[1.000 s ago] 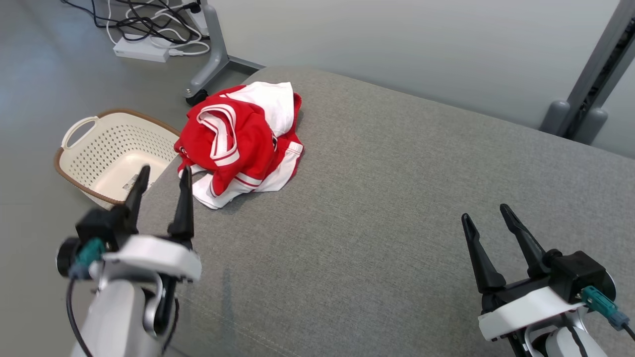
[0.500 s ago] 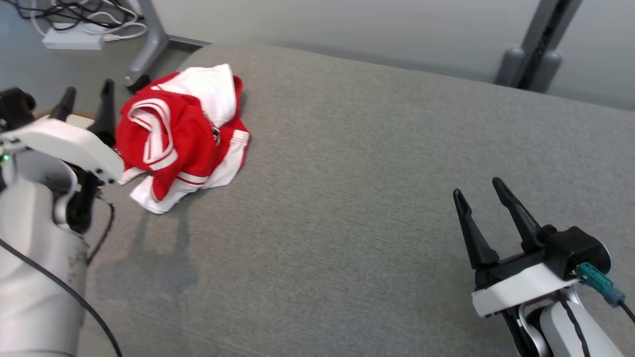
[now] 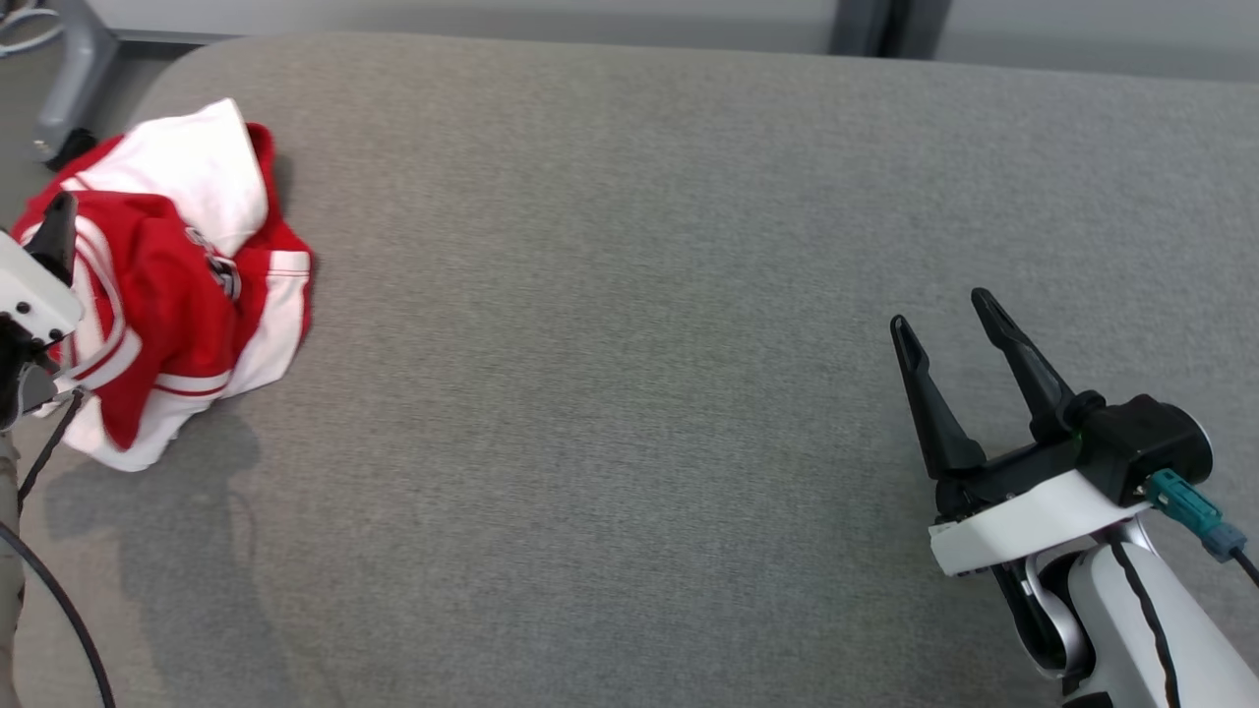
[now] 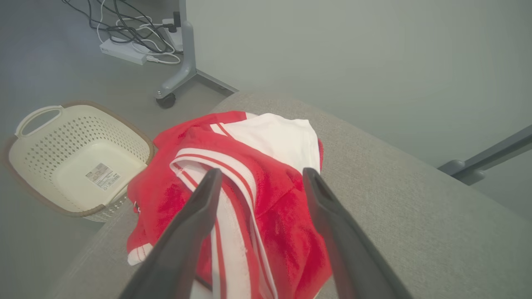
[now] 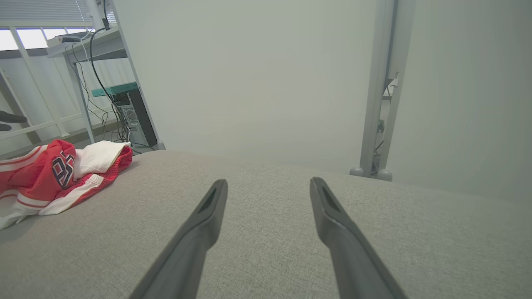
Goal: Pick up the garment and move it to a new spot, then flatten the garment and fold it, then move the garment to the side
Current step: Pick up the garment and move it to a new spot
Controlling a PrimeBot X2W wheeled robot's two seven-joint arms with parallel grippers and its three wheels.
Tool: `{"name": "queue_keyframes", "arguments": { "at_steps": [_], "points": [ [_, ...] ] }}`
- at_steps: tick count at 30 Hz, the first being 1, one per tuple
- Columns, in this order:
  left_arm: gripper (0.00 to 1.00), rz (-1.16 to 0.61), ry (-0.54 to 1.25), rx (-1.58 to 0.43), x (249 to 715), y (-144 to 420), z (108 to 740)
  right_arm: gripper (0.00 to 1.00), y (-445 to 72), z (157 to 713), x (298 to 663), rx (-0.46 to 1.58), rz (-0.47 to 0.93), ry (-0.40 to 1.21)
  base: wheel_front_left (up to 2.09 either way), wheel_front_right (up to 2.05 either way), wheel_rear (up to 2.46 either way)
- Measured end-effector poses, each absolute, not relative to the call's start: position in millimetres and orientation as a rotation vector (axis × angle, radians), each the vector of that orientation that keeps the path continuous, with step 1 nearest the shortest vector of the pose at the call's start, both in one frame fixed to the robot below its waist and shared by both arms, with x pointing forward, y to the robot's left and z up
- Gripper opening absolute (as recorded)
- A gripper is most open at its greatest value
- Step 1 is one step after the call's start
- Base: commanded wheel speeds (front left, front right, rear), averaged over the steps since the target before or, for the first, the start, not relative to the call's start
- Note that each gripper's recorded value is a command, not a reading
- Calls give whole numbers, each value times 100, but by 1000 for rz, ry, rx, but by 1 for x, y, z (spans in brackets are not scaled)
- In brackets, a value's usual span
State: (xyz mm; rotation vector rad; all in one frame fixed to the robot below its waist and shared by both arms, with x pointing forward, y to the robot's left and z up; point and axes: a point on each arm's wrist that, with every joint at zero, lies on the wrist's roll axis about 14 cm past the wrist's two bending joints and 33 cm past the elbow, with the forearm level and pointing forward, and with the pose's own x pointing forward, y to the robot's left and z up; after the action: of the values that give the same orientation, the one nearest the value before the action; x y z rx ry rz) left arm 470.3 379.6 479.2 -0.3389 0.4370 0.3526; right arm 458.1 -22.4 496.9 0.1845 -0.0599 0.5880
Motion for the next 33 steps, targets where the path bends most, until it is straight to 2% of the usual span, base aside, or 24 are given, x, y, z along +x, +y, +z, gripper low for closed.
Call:
{"name": "queue_keyframes", "arguments": {
  "at_steps": [6,14,15,16,17,33],
  "points": [
    [100,373,564,-429,478,372,435,100,-45,483,465,178,527,-34,0,0,0],
    [100,399,766,-440,471,362,386,100,-64,470,470,174,475,-7,0,0,0],
    [58,397,771,-442,472,360,384,100,-65,469,470,173,471,-4,0,0,0],
    [24,393,785,-441,472,359,383,100,-66,469,470,173,469,-4,0,0,0],
    [0,389,795,-437,472,358,382,100,-66,469,470,173,467,-4,0,0,0],
    [0,342,736,-356,477,358,409,100,-58,484,465,175,485,-34,0,0,0]
  ]
}}
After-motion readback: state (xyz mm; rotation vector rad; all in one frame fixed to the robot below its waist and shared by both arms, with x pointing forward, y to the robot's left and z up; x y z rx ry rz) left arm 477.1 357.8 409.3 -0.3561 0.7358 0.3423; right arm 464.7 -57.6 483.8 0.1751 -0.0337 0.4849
